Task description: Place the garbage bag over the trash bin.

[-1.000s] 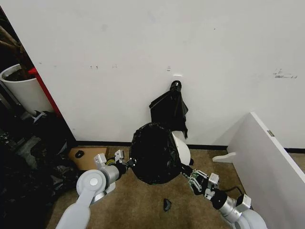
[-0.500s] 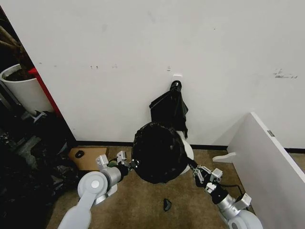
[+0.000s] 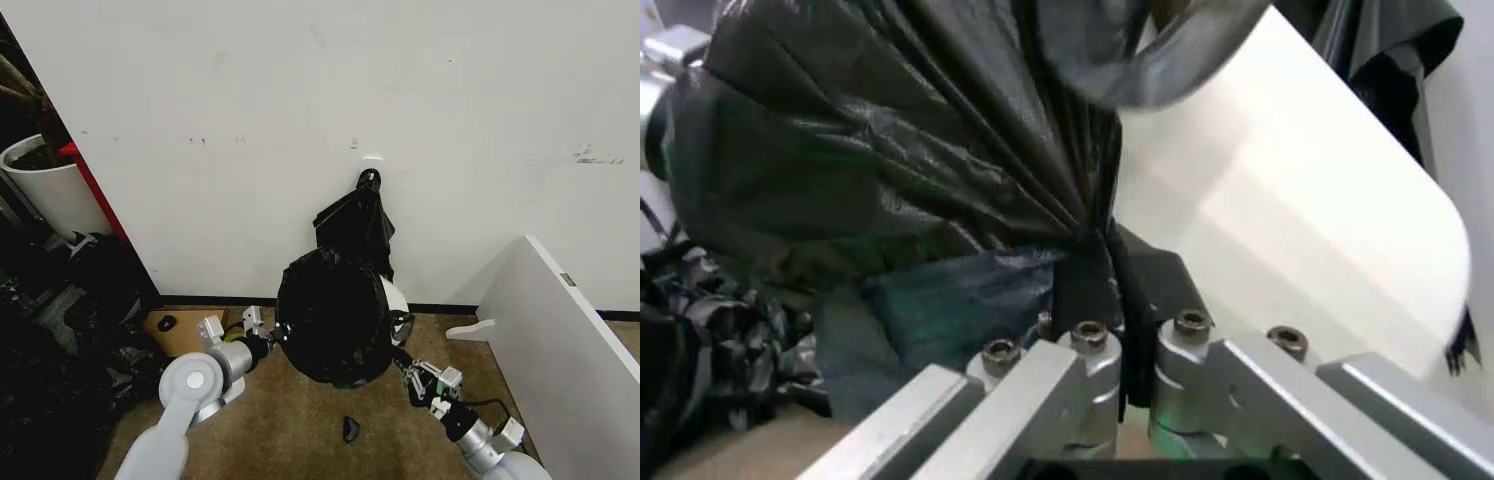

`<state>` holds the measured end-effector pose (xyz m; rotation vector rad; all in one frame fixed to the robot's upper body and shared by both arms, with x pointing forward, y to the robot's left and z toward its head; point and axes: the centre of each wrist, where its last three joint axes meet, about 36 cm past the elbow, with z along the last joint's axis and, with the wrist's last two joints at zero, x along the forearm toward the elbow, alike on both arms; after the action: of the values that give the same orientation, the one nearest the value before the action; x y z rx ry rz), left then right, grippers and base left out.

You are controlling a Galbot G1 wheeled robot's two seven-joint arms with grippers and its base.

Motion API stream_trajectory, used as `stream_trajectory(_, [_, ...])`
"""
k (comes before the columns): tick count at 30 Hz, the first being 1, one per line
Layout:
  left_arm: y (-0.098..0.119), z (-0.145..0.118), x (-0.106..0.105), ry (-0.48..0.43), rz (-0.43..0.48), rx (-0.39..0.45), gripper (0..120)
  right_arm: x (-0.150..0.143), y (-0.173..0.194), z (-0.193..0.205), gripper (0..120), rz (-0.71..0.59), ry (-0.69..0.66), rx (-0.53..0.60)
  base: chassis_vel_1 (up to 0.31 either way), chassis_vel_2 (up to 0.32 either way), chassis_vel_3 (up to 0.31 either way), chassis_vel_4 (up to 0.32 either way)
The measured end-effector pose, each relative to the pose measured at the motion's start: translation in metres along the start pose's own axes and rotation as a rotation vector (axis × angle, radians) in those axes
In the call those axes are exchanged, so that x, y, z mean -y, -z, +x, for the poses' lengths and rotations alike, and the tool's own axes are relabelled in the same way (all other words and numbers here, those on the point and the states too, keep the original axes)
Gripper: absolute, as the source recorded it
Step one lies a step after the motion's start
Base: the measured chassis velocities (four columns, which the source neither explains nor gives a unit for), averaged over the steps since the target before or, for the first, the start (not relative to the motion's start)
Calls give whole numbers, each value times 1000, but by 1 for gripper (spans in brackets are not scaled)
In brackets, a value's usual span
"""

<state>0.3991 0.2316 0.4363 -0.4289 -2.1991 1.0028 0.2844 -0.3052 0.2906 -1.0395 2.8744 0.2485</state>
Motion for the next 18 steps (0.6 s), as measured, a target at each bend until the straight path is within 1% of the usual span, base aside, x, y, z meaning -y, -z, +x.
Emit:
stream_trajectory(3, [-1, 1, 0, 0, 0, -2, 0, -2, 1, -3, 0, 2, -27, 16, 0, 0, 0, 0])
stream_trajectory(6, [-4, -1, -1, 8, 1, -2, 0, -2, 4, -8, 10, 24, -27, 67, 0, 0, 0, 0])
stream_trajectory(7, [-4, -2, -2, 11, 2, -2, 0, -1, 5, -8, 15, 34, -27, 76, 0, 0, 0, 0])
stream_trajectory(8, [-4, -2, -2, 11, 2, -2, 0, -1, 5, -8, 15, 34, -27, 76, 0, 0, 0, 0])
stream_trajectory(9, [-3, -3, -2, 13, 2, 1, 0, 3, 7, -8, 19, 59, -38, 82, 0, 0, 0, 0])
stream_trajectory(11, [-1, -5, -2, 14, 1, 3, 0, 7, 9, -8, 28, 99, -109, 61, 0, 0, 0, 0])
stream_trajectory(13, [0, -6, -3, 15, 0, 5, 0, 5, 8, -7, 36, 95, -212, 23, 0, 0, 0, 0])
stream_trajectory(15, [0, -7, -3, 16, 0, 6, 0, 3, 8, -7, 38, 89, -233, 16, 0, 0, 0, 0])
stream_trajectory(16, [0, -8, -3, 19, -2, 7, 0, -2, 8, -7, 43, 63, -283, 5, 0, 0, 0, 0])
stream_trajectory(17, [-1, -10, -4, 24, -3, 8, 0, -8, 7, -7, 50, 20, -305, 10, 0, 0, 0, 0])
stream_trajectory(18, [-1, -11, -4, 26, -3, 9, 0, -10, 7, -7, 51, 0, -302, 15, 0, 0, 0, 0])
